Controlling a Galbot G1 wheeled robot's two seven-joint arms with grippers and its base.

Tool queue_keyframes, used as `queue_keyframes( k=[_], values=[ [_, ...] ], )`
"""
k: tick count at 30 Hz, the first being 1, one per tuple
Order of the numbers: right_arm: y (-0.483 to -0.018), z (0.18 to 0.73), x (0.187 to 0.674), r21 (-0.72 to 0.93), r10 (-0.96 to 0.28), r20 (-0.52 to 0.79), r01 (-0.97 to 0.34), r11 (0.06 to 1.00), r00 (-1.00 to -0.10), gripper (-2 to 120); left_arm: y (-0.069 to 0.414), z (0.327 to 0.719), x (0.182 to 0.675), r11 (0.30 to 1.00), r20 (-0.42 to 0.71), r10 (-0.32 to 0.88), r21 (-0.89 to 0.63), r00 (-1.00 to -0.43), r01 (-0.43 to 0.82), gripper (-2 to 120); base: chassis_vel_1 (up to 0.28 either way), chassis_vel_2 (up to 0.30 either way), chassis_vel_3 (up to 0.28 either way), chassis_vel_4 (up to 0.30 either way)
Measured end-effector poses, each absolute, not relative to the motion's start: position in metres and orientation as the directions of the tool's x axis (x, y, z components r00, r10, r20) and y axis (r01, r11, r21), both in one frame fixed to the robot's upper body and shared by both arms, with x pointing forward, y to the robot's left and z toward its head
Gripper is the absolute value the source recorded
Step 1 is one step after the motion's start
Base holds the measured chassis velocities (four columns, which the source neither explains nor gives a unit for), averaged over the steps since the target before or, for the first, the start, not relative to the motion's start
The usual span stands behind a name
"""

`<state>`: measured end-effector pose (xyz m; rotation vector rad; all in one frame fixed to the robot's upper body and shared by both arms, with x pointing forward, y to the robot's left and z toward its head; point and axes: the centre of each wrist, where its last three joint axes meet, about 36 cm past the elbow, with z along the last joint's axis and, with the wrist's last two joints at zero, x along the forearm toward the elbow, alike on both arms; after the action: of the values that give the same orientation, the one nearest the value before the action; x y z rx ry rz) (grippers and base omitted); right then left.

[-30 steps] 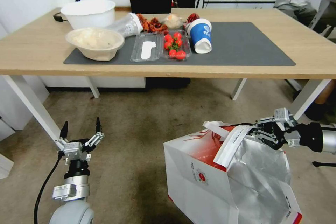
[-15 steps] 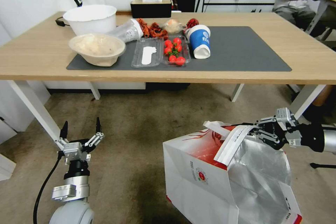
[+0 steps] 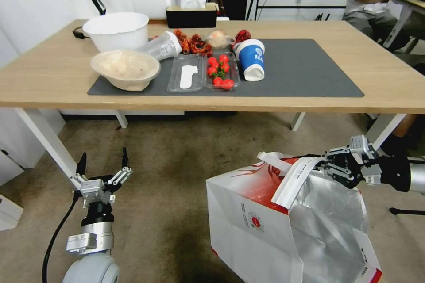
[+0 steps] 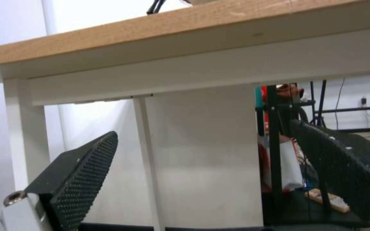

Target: Pick up the food delivery bag from the floor and place it on the table.

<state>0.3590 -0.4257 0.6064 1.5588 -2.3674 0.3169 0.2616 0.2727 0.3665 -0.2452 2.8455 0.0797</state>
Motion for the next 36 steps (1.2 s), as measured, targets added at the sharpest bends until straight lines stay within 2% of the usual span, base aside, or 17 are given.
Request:
queue_keyframes(
  k=[36],
  values=[
    [-0.4233,0.6094,0.3584,-0.03,-0.859,0.345,-0.919,0.392,-0.378,0,0.2737,0.3674,0.2607,0.983,-0.285,-0.163,0.032,-0.945,-0.179,100,0.0,0.0,0.0,0.0]
  ],
)
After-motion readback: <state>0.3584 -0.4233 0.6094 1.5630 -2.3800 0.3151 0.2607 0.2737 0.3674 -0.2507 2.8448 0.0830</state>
